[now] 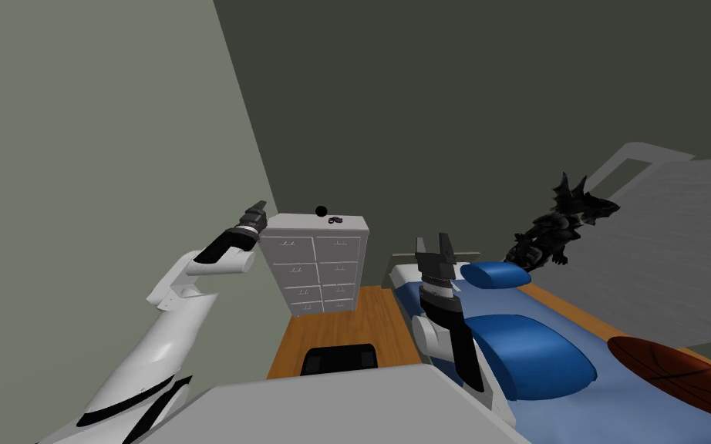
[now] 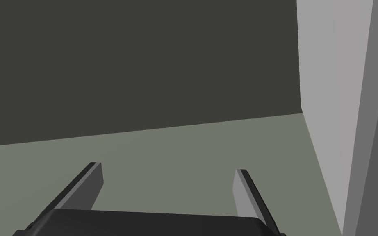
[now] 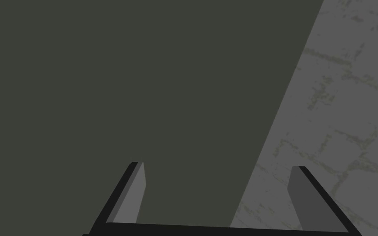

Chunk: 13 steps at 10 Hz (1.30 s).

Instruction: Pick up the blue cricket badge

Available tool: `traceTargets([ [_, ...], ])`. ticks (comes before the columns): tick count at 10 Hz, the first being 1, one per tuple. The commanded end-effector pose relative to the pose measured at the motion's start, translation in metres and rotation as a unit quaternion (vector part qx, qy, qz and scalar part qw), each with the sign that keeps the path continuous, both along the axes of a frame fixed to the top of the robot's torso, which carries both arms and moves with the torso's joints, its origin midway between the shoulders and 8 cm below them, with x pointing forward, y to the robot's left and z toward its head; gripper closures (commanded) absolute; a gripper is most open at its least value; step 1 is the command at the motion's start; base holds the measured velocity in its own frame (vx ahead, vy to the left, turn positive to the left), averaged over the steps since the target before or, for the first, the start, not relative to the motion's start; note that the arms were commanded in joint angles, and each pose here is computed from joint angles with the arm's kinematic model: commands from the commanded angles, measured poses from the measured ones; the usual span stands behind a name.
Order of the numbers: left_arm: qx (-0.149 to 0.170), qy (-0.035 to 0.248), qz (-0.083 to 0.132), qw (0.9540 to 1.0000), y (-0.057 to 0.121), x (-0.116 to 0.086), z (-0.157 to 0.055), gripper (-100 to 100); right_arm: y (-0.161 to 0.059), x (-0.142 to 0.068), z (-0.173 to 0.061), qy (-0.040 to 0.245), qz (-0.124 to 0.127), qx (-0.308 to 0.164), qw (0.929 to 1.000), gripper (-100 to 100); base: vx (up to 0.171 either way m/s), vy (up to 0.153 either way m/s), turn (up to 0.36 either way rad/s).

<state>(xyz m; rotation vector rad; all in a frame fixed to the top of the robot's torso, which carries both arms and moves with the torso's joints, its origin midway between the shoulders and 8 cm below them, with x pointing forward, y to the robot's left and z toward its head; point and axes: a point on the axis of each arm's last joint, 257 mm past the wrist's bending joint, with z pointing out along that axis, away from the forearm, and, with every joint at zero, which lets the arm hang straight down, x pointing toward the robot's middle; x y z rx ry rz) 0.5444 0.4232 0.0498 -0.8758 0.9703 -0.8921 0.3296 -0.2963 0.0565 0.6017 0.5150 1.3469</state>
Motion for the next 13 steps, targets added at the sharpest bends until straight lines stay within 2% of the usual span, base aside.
traceTargets([
  [1,-0.006,0.019,0.009,0.9998,0.005,0.004,-0.008,-100,0.0,0.0,0.0,0.0,0.0,0.0,1.0,0,-0.003,-0.009,-0.001],
  [2,-0.005,0.023,0.03,0.9993,0.027,0.01,0.002,-100,0.0,0.0,0.0,0.0,0.0,0.0,1.0,0,-0.005,-0.019,-0.001],
  [4,-0.013,0.041,0.036,0.9984,0.03,0.013,-0.004,-100,0.0,0.0,0.0,0.0,0.0,0.0,1.0,0,-0.003,-0.018,0.001],
  [5,-0.015,0.044,0.057,0.9973,0.053,0.018,0.008,-100,0.0,0.0,0.0,0.0,0.0,0.0,1.0,0,-0.003,-0.03,-0.012],
  [8,-0.026,0.069,0.066,0.9951,0.057,0.02,-0.004,-100,0.0,0.0,0.0,0.0,0.0,0.0,1.0,0,0.0,-0.017,-0.001],
  [9,-0.032,0.075,0.088,0.9928,0.081,0.023,0.007,-100,0.0,0.0,0.0,0.0,0.0,0.0,1.0,0,0.001,-0.029,-0.029],
  [11,-0.041,0.093,0.094,0.9903,0.084,0.024,-0.002,-100,0.0,0.0,0.0,0.0,0.0,0.0,1.0,0,0.002,-0.026,-0.002],
  [12,-0.048,0.096,0.115,0.9876,0.106,0.025,0.01,-100,0.0,0.0,0.0,0.0,0.0,0.0,1.0,0,-0.003,-0.043,-0.031],
  [13,-0.055,0.109,0.119,0.9854,0.108,0.026,0.005,-100,0.0,0.0,0.0,0.0,0.0,0.0,1.0,0,0.005,-0.043,-0.016],
])
